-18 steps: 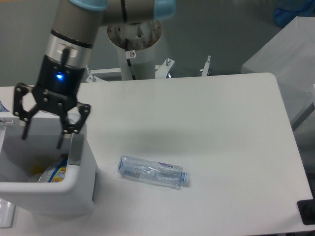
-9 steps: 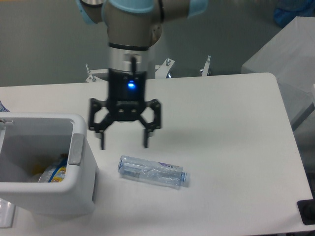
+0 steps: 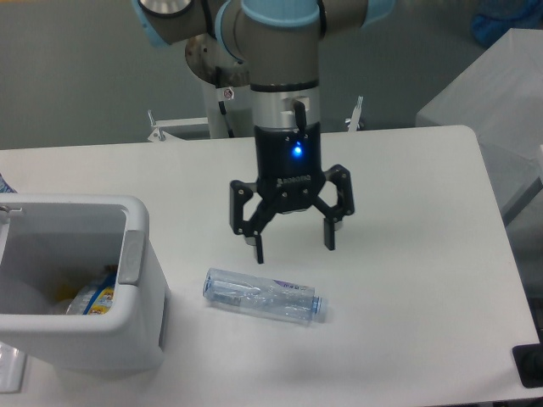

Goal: Place the trash in the trash can
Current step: 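Move the open gripper over the clear plastic bottle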

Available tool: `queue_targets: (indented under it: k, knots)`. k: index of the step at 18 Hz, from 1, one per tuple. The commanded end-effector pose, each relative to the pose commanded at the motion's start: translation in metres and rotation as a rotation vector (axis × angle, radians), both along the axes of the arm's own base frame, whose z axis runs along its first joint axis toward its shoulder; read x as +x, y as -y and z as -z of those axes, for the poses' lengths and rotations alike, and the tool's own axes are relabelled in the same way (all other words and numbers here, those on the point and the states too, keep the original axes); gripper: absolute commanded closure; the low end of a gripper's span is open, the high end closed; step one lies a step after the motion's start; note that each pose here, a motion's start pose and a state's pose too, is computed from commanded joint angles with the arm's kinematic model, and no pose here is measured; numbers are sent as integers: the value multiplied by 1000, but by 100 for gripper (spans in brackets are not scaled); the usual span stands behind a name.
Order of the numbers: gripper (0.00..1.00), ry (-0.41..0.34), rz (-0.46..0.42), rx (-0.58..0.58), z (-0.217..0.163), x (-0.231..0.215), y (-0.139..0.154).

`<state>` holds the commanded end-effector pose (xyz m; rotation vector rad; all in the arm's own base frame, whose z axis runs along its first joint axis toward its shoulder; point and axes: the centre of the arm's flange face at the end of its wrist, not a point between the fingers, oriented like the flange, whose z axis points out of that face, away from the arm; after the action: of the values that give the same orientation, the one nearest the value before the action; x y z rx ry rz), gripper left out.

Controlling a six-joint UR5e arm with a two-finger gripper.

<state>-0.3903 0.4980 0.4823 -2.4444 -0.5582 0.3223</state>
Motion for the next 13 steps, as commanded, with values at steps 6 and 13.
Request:
queue_targets:
  k: [6, 13]
  knots:
    - [0, -118, 323, -200, 63, -29, -6]
    - [0, -191, 700, -380, 132, -11, 3]
